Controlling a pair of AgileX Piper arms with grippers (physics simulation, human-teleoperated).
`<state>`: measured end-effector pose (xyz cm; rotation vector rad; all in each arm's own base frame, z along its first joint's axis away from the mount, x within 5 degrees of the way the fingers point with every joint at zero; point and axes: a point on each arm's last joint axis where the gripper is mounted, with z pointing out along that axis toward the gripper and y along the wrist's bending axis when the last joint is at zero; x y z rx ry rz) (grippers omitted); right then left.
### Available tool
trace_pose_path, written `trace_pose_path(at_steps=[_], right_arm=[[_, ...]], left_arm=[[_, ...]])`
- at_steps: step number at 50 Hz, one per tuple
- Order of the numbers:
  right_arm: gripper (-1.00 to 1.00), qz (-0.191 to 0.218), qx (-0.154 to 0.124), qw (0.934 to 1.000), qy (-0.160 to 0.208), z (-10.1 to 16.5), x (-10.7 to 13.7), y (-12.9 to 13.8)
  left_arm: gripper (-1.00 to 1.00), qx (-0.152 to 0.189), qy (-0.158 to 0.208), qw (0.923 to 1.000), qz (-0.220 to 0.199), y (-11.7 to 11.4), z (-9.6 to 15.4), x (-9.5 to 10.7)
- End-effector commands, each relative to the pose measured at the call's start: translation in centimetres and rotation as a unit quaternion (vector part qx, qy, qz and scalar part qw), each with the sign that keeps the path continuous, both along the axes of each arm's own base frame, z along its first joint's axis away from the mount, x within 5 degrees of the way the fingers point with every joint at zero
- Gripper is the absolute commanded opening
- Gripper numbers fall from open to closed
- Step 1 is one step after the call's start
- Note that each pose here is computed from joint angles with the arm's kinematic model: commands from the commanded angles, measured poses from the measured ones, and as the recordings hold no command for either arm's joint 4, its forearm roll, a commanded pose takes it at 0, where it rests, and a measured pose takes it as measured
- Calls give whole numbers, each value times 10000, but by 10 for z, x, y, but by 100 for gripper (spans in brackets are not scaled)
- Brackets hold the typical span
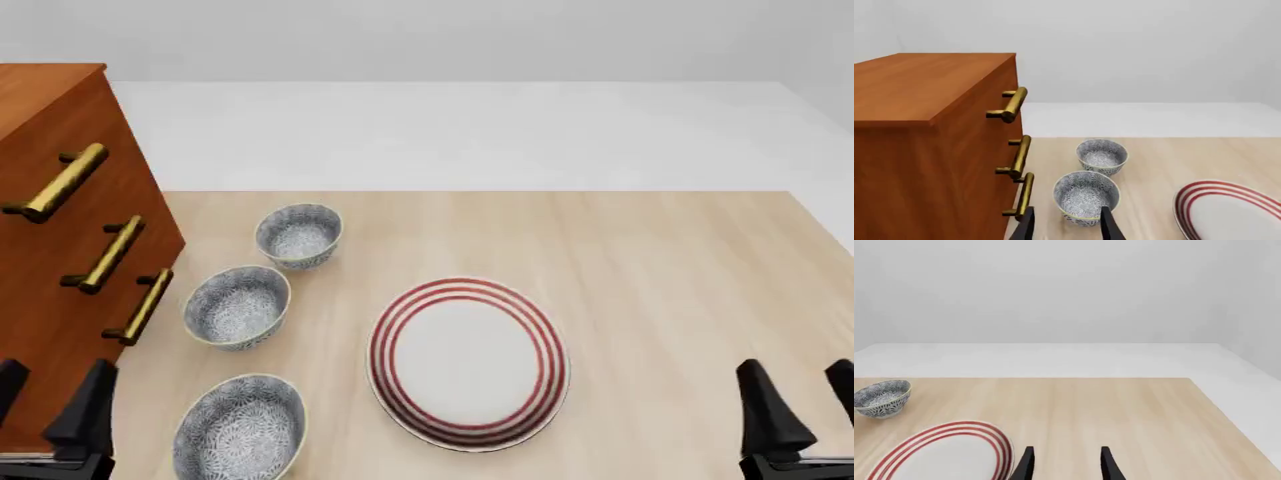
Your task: Open the top drawer of the cabinet.
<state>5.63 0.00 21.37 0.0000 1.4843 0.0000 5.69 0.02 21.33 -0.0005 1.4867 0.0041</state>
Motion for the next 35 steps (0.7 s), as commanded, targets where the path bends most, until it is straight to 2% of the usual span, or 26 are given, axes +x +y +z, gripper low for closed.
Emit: trace_pose_path(at_steps=[1,16,23,25,26,35], right_arm=[[100,0,0,10000,4,1,0,0],[100,-1,0,10000,5,1,0,0],[100,-1,-2,10000,4,1,0,0],[100,-1,0,10000,5,1,0,0],[100,0,-1,10000,6,1,0,0],[100,-1,0,10000,4,1,0,0]], left_arm=[[100,65,37,10000,-5,0,0,2],[100,225,-87,9997,24,0,1,-1],[100,570,-364,9975,179,1,13,-3],[100,564,-360,9975,212,2,15,-3],[100,717,-461,9960,271,2,19,-4],[100,992,-726,9915,423,3,33,-7]])
